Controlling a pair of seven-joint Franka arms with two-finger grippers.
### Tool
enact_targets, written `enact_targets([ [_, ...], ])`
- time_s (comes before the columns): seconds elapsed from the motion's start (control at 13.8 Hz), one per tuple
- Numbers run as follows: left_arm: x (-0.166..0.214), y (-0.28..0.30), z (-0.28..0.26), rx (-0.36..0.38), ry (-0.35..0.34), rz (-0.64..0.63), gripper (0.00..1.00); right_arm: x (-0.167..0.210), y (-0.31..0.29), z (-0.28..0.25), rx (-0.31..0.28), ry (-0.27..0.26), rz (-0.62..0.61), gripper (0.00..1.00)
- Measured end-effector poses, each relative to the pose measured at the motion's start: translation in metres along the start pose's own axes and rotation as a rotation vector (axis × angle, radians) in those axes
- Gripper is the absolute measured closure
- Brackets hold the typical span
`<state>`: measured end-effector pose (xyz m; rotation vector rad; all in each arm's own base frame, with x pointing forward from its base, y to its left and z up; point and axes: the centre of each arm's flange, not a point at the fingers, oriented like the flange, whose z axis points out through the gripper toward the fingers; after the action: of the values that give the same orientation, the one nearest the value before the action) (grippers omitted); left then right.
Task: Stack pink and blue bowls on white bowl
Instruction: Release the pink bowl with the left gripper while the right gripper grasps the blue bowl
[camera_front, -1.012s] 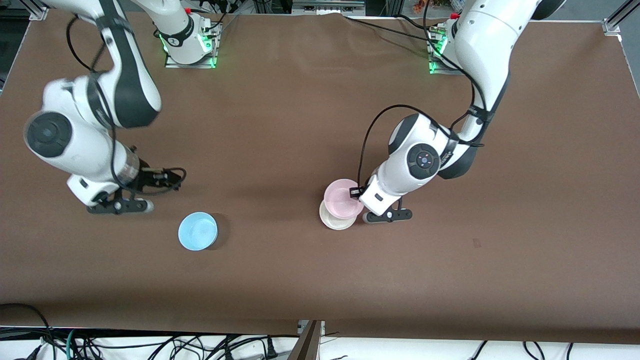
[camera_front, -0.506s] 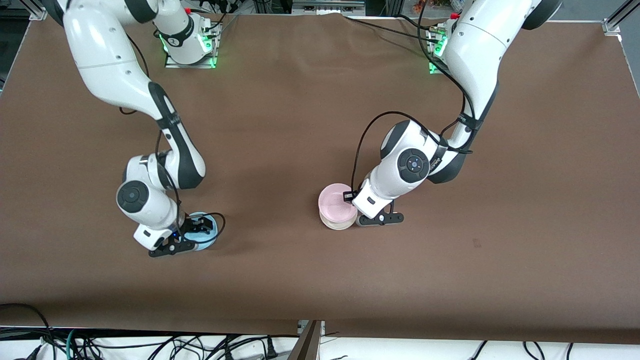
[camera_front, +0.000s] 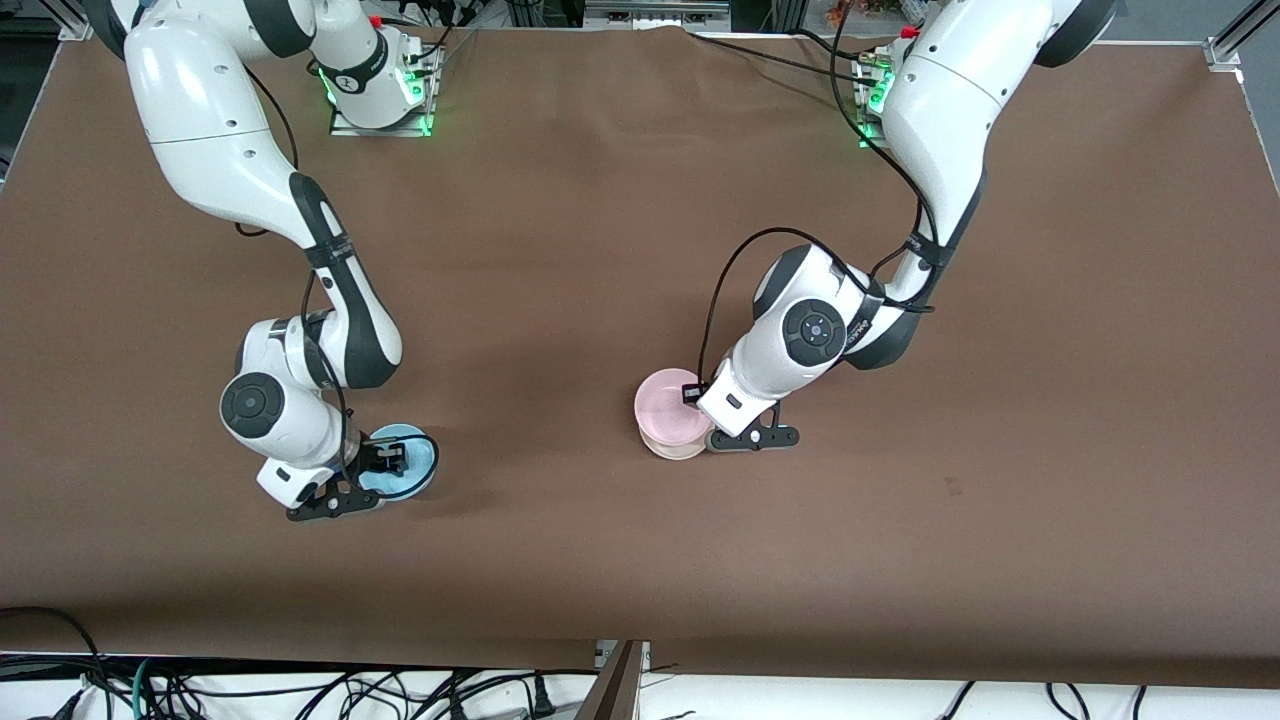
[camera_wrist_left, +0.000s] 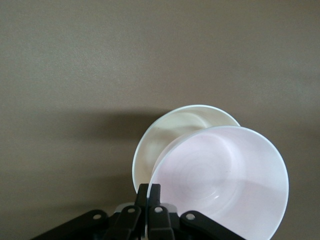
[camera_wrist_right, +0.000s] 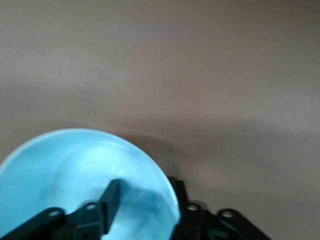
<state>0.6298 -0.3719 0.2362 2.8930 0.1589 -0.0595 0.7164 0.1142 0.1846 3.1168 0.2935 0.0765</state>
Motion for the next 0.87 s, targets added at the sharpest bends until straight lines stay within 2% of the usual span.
enact_targets([
  [0.14,0.001,-0.001,0.002,0.013,0.007,0.011,0.97,-0.001,0.000,-0.004,0.018,-0.034,0.016,0.76],
  [0.29,0.002,-0.002,0.004,0.006,0.019,0.010,0.97,0.000,-0.003,-0.011,0.051,-0.033,0.041,0.96],
  [0.43,0.004,-0.002,0.006,0.002,0.025,0.008,0.97,0.002,-0.009,-0.026,0.093,-0.030,0.065,0.96],
  [0.65,0.010,-0.003,0.004,-0.004,0.036,0.004,0.97,0.002,-0.031,-0.053,0.162,-0.058,0.105,0.96],
  [0.87,0.011,-0.006,0.011,-0.001,0.031,-0.001,0.97,-0.001,-0.076,-0.119,0.212,-0.096,0.187,0.96],
])
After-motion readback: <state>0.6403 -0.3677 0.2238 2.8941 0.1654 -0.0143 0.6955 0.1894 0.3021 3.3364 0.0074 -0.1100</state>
